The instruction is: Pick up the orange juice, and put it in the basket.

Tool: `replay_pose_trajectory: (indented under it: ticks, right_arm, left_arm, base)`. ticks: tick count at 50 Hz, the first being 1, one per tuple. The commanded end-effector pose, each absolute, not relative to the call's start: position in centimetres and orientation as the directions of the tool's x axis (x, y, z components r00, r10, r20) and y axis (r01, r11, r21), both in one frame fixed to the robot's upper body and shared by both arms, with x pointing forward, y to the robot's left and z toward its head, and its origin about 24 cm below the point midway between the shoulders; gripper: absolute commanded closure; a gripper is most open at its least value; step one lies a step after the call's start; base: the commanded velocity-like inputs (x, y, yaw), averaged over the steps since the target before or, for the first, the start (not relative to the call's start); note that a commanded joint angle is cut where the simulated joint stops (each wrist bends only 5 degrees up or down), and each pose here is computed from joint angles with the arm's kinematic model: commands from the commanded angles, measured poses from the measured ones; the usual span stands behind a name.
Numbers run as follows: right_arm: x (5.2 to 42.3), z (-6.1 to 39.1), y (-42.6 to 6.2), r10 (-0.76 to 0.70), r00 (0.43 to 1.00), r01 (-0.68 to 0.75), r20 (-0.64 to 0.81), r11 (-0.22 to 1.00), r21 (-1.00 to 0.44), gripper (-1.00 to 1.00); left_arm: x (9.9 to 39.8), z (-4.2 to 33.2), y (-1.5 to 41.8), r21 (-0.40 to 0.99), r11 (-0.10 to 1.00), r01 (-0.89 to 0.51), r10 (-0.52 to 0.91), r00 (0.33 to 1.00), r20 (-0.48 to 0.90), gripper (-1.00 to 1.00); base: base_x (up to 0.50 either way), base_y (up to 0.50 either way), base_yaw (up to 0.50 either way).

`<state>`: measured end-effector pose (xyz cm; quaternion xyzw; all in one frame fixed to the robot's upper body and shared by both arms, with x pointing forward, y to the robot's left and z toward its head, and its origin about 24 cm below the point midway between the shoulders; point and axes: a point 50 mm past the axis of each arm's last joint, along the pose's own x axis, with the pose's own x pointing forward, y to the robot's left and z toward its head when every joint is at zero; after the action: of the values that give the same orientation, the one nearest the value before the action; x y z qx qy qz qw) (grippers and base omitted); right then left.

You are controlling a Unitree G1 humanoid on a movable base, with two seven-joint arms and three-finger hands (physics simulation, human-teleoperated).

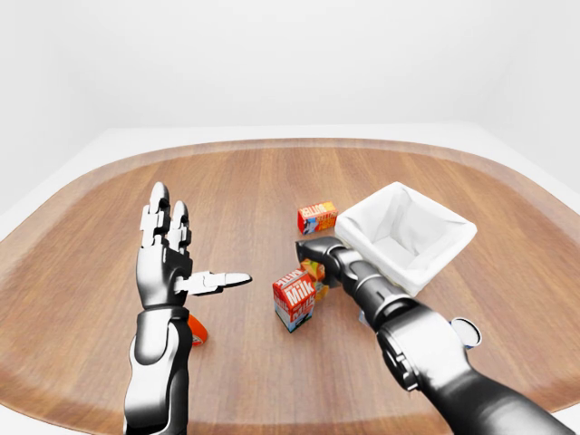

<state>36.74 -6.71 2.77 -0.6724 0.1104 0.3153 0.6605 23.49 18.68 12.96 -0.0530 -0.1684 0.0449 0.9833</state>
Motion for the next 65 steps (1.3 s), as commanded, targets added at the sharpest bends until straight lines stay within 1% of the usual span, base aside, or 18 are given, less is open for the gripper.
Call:
replay_pose_trajectory:
  ticks: [1,8,9,15,65]
  right_arm:
    - [37.2,3.6,-6.7,0.263,0.802,-0.509,-0.536,-0.170,-0.844,1.00]
    - [37.2,3.6,-6.6,0.263,0.799,-0.510,-0.541,-0.179,-0.841,1.00]
    - [37.3,3.7,-6.6,0.258,0.797,-0.507,-0.545,-0.203,-0.838,1.00]
    - [37.5,4.0,-6.6,0.259,0.797,-0.509,-0.546,-0.199,-0.837,1.00]
    - [38.5,6.3,-6.4,0.232,0.790,-0.500,-0.567,-0.291,-0.816,1.00]
  left_arm:
    - [23.4,13.0,18.7,-0.120,0.990,-0.071,0.106,0.939,0.328,-1.00]
    - [23.5,13.0,18.7,-0.120,0.990,-0.071,0.106,0.939,0.328,-1.00]
    - [23.5,13.0,18.7,-0.119,0.990,-0.070,0.106,0.939,0.328,-1.00]
    - [23.5,13.0,18.7,-0.119,0.990,-0.070,0.106,0.939,0.328,-1.00]
    - [23.4,13.1,18.7,-0.123,0.990,-0.069,0.107,0.938,0.331,-1.00]
  base:
    - [0.00,0.00,0.00]
    - [0.00,0.00,0.00]
    - [0.00,0.00,0.00]
    - [0.00,0.00,0.00]
    - [0.00,0.00,0.00]
